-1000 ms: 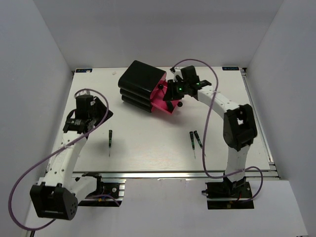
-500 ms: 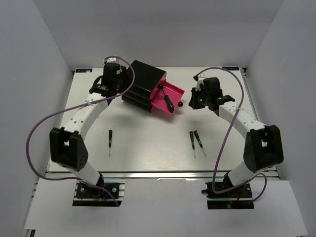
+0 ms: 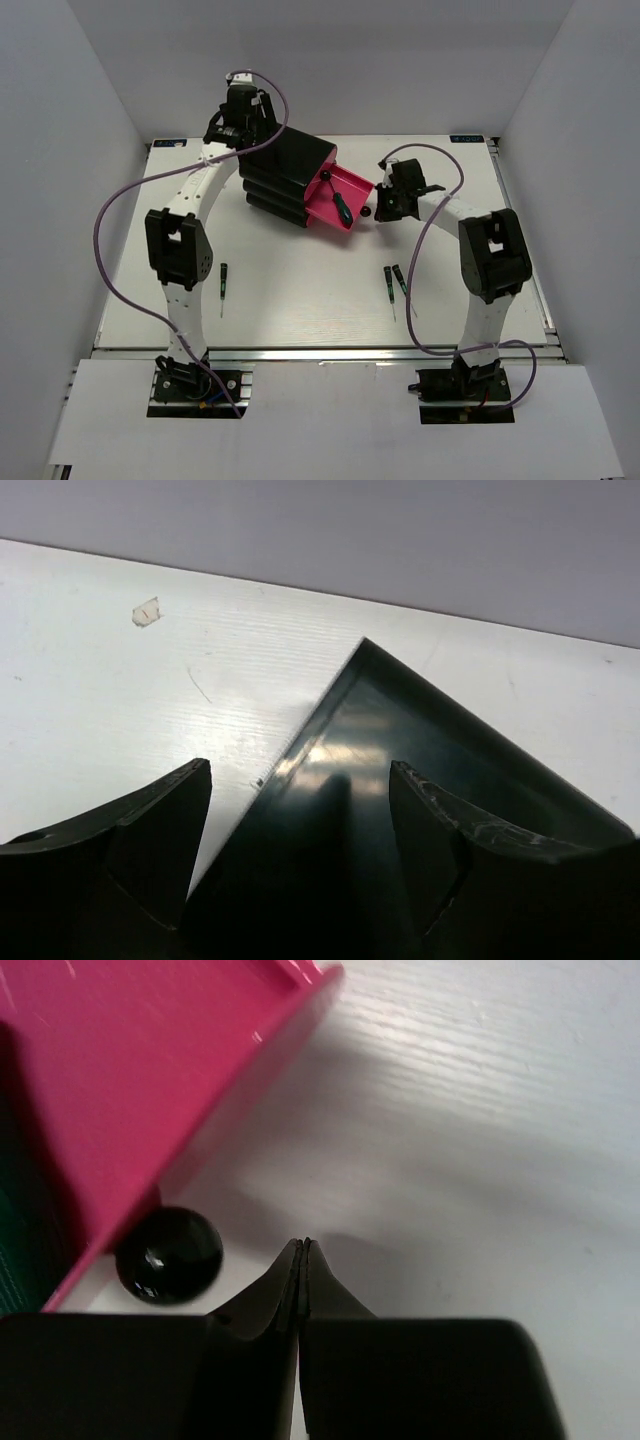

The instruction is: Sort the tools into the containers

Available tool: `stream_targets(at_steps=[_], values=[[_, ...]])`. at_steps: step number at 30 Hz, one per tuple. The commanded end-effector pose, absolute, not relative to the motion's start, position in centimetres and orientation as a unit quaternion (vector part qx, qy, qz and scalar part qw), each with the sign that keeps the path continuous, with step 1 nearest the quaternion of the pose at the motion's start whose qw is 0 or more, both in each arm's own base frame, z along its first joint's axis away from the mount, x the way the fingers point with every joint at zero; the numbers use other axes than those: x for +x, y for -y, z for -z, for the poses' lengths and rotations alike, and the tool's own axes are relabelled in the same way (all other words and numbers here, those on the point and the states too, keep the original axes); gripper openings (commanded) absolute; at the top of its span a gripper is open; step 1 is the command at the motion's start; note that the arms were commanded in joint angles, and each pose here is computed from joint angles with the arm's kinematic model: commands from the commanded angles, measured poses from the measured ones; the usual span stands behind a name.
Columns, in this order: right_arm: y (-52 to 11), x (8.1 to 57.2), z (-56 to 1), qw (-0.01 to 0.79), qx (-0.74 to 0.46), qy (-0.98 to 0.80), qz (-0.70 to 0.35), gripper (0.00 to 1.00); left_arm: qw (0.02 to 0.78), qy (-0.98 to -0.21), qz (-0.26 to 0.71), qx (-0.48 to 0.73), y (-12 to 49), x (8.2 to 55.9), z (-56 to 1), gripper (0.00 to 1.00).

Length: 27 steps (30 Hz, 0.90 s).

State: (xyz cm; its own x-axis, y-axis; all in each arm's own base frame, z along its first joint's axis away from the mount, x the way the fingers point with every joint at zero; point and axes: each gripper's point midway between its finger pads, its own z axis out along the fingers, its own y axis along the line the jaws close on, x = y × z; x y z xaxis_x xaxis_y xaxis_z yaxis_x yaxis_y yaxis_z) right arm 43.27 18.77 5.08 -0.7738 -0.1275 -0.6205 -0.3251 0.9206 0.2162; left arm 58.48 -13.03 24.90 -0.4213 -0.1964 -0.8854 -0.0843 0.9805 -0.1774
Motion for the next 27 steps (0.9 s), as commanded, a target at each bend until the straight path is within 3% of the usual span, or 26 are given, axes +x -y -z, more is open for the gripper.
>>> stream_targets(at_steps=[1, 14, 27], values=[[-20.8, 46.0, -8.3, 0.359, -0.137, -0.901, -0.203, 0.00, 0.505, -0.860, 0.036, -0.062, 11.2, 59.0, -24.2, 0.82], [-25.1, 47.0, -9.7, 0.344, -0.175, -0.867, -0.313, 0.00, 0.401, -0.893, 0.201, 0.022, 14.6, 56.3, -18.2, 0.73], [-29.8, 49.5, -12.3, 0.363, -0.195, -0.836, -0.362, 0.00, 0.372, -0.894, 0.246, 0.046, 16.3, 55.1, -17.0, 0.73]])
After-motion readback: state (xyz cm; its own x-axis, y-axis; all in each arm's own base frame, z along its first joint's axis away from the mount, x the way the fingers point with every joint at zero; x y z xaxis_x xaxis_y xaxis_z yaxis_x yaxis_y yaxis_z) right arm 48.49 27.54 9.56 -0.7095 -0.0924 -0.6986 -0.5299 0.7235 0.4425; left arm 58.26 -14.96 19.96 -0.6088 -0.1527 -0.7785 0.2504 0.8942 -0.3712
